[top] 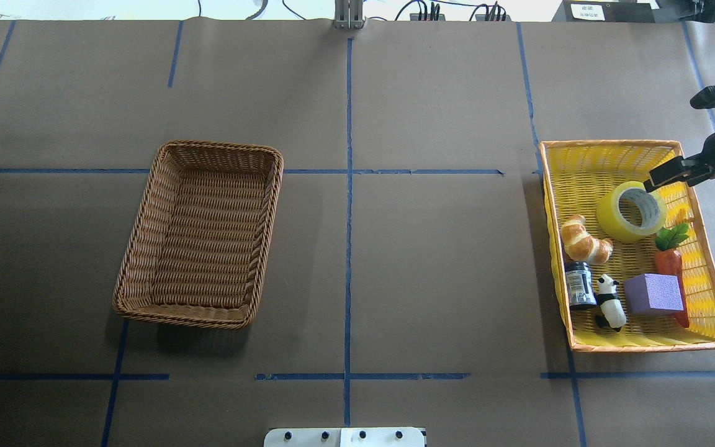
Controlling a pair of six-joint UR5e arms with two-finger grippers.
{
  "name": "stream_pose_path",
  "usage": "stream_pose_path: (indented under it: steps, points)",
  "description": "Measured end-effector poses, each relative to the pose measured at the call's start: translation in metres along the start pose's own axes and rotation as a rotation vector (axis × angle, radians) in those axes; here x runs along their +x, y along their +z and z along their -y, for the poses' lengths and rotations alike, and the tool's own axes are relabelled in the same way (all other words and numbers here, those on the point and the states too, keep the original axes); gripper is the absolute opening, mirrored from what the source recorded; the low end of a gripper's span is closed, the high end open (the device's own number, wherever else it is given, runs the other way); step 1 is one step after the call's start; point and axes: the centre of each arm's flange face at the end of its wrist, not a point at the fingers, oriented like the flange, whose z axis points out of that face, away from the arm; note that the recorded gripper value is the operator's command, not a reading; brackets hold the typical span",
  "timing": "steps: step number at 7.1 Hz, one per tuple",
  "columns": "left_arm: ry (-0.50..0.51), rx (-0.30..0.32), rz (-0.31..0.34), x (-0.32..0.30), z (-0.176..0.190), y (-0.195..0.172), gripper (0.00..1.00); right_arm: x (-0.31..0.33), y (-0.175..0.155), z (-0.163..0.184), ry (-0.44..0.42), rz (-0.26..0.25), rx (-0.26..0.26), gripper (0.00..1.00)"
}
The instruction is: Move tape to another basket
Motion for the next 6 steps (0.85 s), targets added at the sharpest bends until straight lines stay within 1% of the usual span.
stream_pose_path:
  steps: [1,3,5,6]
  points:
    - [0.001,0.0,0.0,0.0,0.0,0.0,1.0,-0.005,0.008,-0.001,0.0,-0.01,0.006,0.86]
    - [0.0,0.001,0.0,0.0,0.0,0.0,1.0,-0.013,0.023,-0.006,-0.012,-0.028,-0.005,0.8]
    - [-0.003,-0.001,-0.001,-0.002,0.0,0.001,1.0,-0.013,0.03,-0.008,-0.015,-0.033,-0.016,0.79]
    - [-0.005,-0.003,-0.001,-0.003,0.0,0.002,1.0,-0.011,0.032,-0.009,-0.016,-0.033,-0.022,0.81]
